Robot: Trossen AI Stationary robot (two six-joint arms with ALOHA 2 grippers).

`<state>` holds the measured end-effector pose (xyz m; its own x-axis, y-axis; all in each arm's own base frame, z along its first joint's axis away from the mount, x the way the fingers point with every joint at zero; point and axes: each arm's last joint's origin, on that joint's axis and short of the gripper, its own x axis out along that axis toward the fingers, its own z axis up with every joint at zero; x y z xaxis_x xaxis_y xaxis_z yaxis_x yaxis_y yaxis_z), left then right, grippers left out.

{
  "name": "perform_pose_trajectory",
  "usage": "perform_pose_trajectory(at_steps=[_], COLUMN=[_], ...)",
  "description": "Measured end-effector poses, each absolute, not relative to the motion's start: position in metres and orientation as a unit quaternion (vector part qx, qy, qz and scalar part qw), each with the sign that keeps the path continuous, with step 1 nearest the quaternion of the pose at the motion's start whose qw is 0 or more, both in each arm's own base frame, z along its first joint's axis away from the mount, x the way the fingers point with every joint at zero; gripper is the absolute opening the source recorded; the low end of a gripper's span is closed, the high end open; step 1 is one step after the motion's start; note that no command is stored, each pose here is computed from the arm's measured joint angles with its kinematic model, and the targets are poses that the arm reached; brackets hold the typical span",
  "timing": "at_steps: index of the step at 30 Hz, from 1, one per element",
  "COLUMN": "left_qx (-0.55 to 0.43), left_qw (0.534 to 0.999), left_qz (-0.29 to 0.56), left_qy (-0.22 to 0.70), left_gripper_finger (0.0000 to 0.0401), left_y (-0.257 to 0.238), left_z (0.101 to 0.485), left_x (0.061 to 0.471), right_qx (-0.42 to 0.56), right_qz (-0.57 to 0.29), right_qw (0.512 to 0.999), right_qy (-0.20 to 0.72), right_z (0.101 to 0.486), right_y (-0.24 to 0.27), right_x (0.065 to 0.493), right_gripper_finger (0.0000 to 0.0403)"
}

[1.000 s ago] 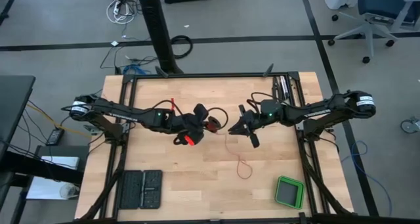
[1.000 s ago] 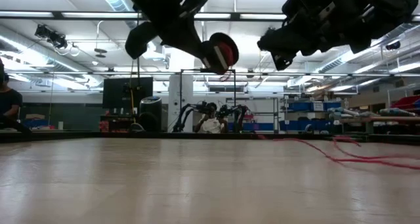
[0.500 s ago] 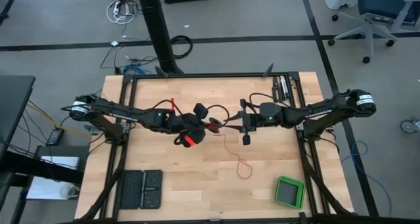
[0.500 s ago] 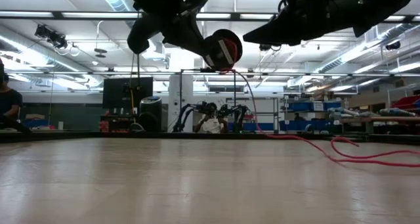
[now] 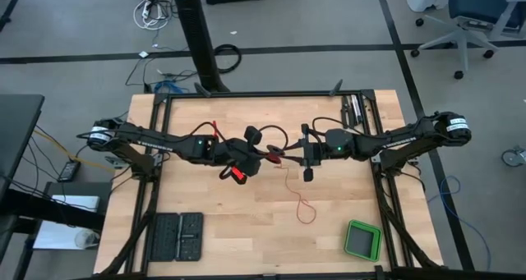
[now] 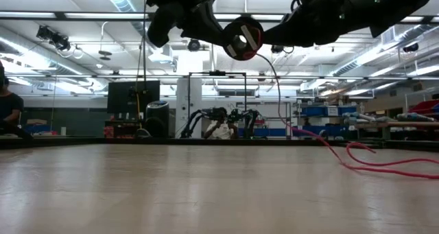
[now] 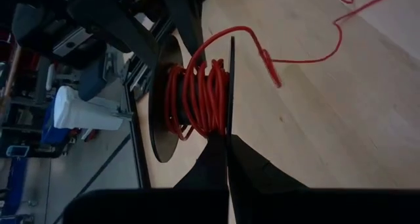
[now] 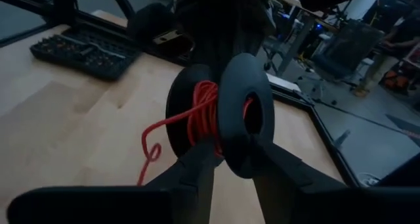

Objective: Coil cords
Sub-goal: Uncoil the red wire cable from the black spool

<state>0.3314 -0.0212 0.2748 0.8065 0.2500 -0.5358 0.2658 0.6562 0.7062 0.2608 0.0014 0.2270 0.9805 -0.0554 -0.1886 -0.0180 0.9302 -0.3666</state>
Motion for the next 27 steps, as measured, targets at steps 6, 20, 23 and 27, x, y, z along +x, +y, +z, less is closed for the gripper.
perform_pose_trajectory(at_steps=[6,20,23,27], left_qx=[0.41,0.363,0.345,0.319], left_qw=[0.859,0.882,0.893,0.901], left_qz=[-0.013,0.048,0.068,0.089], left_qy=[0.306,0.295,0.283,0.28], left_gripper_finger=[0.0,0.0022,0.0039,0.0057], left_y=[-0.022,-0.019,-0.017,-0.016], left_z=[0.275,0.286,0.297,0.305], left_x=[0.332,0.327,0.319,0.312], right_qx=[-0.189,-0.204,-0.209,-0.21], right_qz=[-0.022,-0.084,-0.114,-0.129], right_qw=[0.977,0.97,0.963,0.96], right_qy=[0.099,0.107,0.13,0.133], right_z=[0.227,0.229,0.225,0.226], right_y=[0.0,-0.003,-0.005,-0.006], right_x=[0.261,0.261,0.259,0.258], right_gripper_finger=[0.0034,0.0002,0.0001,0.0001])
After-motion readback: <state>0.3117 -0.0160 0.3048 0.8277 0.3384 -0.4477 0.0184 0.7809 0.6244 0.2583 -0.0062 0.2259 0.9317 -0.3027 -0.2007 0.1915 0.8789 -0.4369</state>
